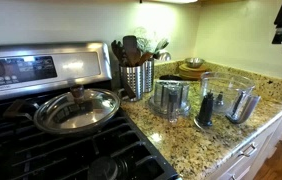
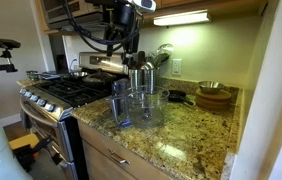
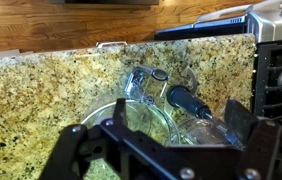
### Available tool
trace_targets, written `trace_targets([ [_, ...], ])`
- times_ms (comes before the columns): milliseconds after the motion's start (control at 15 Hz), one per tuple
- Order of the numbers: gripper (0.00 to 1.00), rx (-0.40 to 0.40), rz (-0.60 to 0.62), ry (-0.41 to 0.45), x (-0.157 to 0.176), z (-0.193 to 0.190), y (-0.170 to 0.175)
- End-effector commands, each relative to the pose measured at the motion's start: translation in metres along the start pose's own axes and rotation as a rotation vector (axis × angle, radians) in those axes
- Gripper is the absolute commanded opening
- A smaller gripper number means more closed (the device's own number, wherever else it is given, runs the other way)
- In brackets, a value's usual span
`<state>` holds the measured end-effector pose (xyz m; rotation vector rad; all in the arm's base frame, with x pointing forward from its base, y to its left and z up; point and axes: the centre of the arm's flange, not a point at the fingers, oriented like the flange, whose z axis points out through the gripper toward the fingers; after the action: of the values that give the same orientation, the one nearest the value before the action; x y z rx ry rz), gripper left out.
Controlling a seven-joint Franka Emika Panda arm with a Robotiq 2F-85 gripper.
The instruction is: Put the blades inside the food processor
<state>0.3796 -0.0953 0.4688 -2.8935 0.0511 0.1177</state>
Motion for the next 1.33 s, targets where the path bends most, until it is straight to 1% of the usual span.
trace_targets([
  [0, 1.00, 0.000, 0.000, 0.000, 0.000, 0.000, 0.000],
  [667, 1.00, -0.007, 0.005, 0.004, 0.004, 0.003, -0.003],
  [800, 1.00, -0.014, 0.011, 0.007, 0.017, 0.014, -0.016],
  [933, 1.00, -0.023, 0.003, 0.000, 0.033, 0.027, -0.037],
  [1267, 1.00, -0.103, -0.017, 0.037, 0.073, 0.075, -0.103],
])
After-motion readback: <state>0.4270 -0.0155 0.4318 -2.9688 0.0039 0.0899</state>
